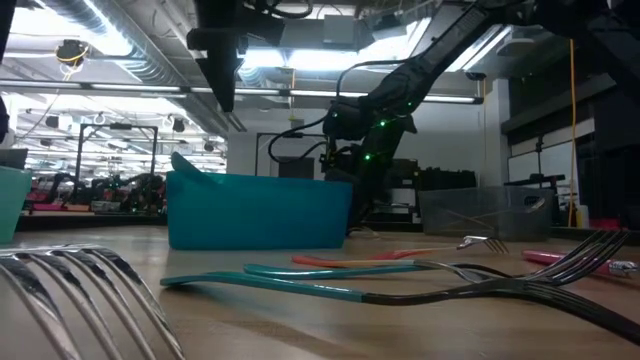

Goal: Sort silverware by color (type)
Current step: Put the golden fork into the gray bin

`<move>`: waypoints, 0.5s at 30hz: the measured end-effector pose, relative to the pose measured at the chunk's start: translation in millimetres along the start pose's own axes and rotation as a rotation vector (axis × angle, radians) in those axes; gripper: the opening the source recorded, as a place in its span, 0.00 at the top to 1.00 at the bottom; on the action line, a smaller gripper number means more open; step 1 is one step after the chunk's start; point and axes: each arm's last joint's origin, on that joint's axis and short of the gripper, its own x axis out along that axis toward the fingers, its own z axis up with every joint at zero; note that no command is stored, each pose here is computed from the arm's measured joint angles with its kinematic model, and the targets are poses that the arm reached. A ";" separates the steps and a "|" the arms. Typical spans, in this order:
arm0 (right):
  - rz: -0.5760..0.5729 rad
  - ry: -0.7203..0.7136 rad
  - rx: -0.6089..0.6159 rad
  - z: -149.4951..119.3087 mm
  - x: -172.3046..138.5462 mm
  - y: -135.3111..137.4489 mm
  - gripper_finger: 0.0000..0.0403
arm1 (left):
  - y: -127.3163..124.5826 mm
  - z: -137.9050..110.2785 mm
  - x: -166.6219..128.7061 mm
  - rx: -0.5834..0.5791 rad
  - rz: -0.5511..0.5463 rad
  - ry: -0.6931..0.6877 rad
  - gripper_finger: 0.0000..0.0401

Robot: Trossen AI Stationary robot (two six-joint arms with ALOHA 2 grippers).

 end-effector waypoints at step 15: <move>0.001 0.008 0.004 -0.8 -0.3 -0.3 0.98 | 22.1 3.1 10.4 -0.075 0.043 0.017 0.79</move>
